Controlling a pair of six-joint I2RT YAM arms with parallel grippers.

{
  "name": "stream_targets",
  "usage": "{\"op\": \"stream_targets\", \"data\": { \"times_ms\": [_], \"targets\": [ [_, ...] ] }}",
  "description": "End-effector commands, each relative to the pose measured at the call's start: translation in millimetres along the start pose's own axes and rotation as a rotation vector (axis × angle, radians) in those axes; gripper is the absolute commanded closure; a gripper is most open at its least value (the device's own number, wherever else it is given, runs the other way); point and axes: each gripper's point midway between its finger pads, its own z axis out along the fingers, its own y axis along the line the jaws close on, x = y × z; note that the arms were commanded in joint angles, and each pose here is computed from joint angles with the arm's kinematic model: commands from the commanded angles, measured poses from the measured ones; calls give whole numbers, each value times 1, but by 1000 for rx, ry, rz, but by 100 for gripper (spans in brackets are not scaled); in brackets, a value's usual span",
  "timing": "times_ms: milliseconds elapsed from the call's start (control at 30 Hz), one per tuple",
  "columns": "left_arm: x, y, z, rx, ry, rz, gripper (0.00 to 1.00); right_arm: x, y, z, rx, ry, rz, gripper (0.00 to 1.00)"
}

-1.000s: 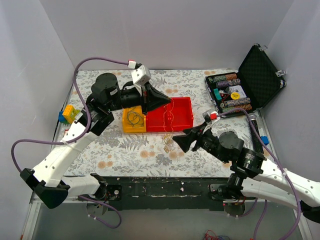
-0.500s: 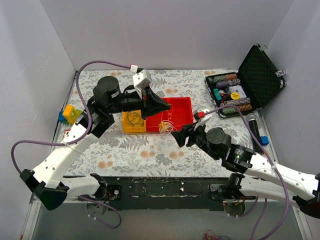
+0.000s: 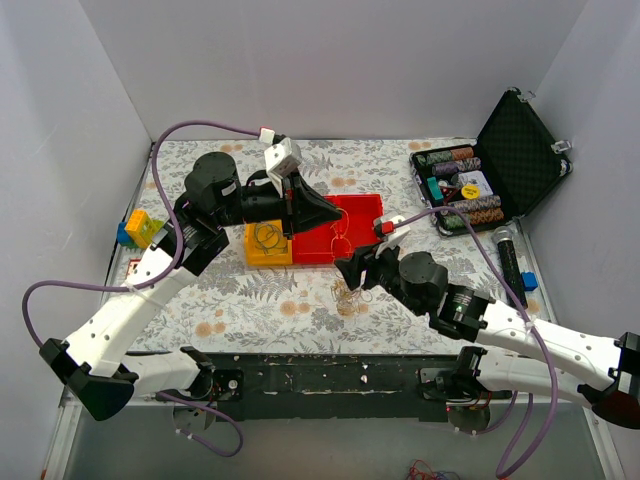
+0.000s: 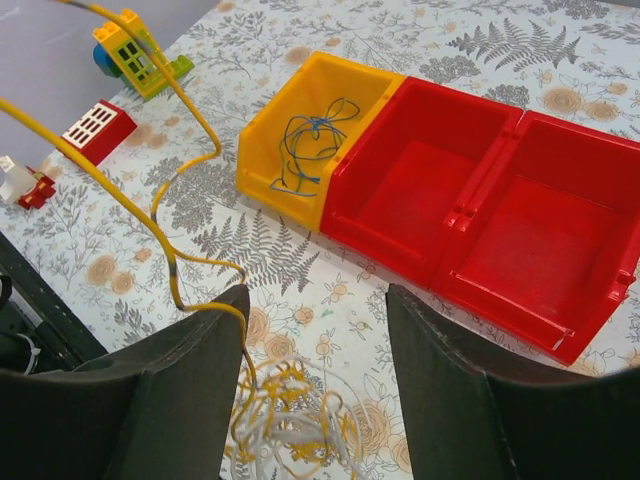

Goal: Untangle the cables

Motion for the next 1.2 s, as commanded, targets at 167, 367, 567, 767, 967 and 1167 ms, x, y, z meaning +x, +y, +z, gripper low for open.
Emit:
{"op": "stream_targets", "data": {
  "times_ms": [167, 367, 567, 767, 967, 1167],
  "targets": [
    [-28, -21, -11, 42, -66, 35, 100, -27, 0, 4, 28, -88, 23, 49],
    [-50, -36, -14, 88, -107, 17, 100, -18, -3, 15, 61, -61, 6, 66],
    [-67, -48, -19, 119, -139, 4, 100, -19, -4, 20, 76, -65, 1, 73],
    [-68, -53, -22, 131, -144, -3, 100, -30, -8, 13, 89, -109, 16, 66],
    [-61, -51, -22, 124, -135, -11, 100, -53, -8, -1, 73, -185, 29, 60],
    [-64, -56, -23, 139, -139, -11, 100, -61, -10, -2, 91, -206, 31, 57]
  ]
}}
